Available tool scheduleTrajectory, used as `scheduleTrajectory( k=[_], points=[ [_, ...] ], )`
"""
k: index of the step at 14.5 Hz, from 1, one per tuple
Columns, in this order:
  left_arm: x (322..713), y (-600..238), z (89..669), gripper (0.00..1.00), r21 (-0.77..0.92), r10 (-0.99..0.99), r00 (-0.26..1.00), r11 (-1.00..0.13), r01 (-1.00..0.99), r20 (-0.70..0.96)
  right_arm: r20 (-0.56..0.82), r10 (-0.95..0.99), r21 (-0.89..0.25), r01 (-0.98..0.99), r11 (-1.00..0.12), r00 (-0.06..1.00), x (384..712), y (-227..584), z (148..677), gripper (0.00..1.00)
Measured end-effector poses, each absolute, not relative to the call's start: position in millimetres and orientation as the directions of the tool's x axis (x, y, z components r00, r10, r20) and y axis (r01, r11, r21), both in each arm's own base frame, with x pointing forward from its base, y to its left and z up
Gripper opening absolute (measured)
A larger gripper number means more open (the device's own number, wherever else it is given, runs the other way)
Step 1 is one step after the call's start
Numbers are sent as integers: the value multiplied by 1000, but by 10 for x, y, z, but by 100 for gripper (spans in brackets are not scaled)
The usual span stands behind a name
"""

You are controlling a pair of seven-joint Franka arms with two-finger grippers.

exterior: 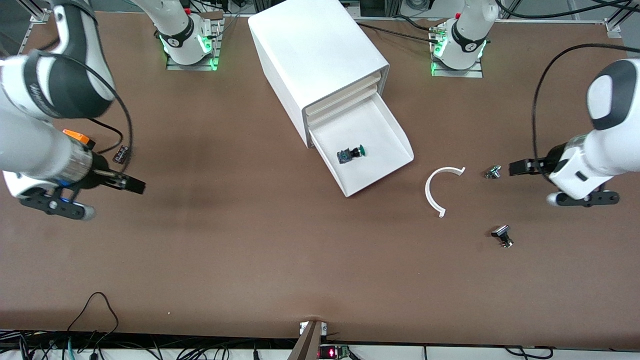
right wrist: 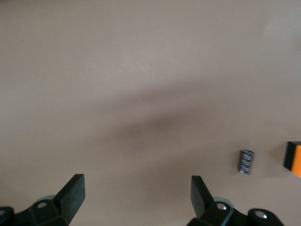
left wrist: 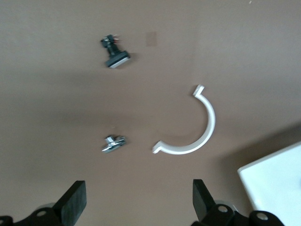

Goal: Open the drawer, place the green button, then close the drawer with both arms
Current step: 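Raise the right gripper away from the drawer while the left gripper approaches, then push the open drawer shut with the left gripper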

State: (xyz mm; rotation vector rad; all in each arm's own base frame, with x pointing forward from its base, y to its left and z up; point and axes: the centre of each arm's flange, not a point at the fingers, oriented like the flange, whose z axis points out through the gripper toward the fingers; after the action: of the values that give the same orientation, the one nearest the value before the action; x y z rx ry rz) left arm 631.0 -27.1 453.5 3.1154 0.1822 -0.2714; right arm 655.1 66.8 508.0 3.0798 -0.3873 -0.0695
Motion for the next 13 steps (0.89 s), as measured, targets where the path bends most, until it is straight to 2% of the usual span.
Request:
scheduleTrajectory(
  k=[4,13],
  points=[
    [6357,-1238,3865,100,-33,276,950,-961,274,-144,-13,-181,41,-180,-983,983,6330,351,5385,100],
    [6207,-2575,2467,100,-46,531,840,-847,529,-109,-27,-103,46,-102,-994,994,6260,142,5367,100]
  ],
)
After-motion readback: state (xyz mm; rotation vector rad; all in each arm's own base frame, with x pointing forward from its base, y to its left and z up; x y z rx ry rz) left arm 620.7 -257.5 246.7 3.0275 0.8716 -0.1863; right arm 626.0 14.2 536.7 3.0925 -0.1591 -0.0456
